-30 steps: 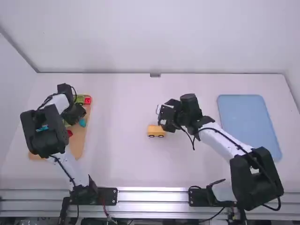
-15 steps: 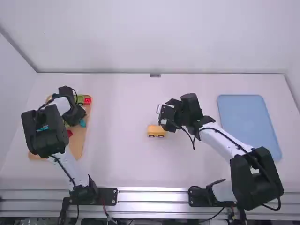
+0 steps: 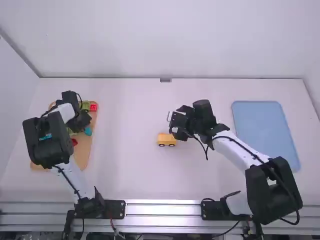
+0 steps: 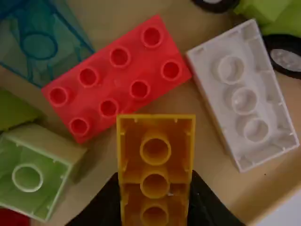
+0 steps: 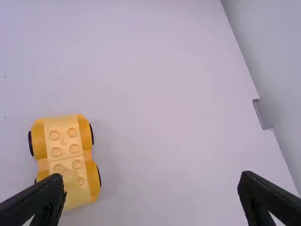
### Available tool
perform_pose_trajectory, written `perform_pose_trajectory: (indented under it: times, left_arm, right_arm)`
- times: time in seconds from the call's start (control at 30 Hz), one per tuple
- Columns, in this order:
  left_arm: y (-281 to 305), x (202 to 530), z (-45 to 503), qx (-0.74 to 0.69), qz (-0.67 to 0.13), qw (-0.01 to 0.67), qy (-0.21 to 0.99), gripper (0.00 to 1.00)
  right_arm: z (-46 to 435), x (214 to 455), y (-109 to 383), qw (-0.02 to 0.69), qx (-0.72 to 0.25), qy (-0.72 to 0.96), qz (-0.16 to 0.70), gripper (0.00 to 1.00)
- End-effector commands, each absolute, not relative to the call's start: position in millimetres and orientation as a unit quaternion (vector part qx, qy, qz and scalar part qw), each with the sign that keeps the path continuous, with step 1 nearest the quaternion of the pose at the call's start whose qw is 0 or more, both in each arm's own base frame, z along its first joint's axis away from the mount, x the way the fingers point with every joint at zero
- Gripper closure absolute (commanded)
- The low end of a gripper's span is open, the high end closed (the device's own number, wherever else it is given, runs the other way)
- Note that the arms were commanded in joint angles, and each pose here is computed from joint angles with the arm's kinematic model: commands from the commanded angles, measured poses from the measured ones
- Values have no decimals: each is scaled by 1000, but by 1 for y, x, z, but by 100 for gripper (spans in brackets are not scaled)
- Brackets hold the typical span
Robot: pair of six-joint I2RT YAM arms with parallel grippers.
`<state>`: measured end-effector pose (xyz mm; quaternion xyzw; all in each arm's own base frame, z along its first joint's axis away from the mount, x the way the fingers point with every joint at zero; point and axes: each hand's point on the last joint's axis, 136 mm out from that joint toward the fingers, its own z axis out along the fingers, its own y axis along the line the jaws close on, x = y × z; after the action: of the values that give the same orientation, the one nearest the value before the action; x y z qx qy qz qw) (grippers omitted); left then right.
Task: Assemble lego blocks to make yellow taxi
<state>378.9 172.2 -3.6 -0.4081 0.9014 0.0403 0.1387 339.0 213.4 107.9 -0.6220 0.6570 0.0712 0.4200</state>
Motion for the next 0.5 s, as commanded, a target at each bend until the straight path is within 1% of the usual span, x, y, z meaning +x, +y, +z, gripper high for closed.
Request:
perform_pose_trajectory:
  times: [0.0,0.07,0.1,0.2,0.33,0.47]
  left_arm:
    - [172,384,3,-385,33,137,912,85]
    - [175,385,18,-389,39,137,910,91]
    - [175,385,21,-390,41,139,909,91]
    - [180,383,40,-404,57,146,901,98]
    - [177,383,69,-397,59,172,900,98]
    - [155,388,111,-347,15,219,912,98]
  right_arm:
    - [112,337,214,425,-621,654,73,2]
    - [112,337,214,425,-621,655,73,2]
    - [112,337,214,425,-621,655,73,2]
    - [112,337,213,424,-621,655,73,2]
    - [112,337,214,425,-621,654,74,2]
    - [120,335,223,441,-622,639,97,2]
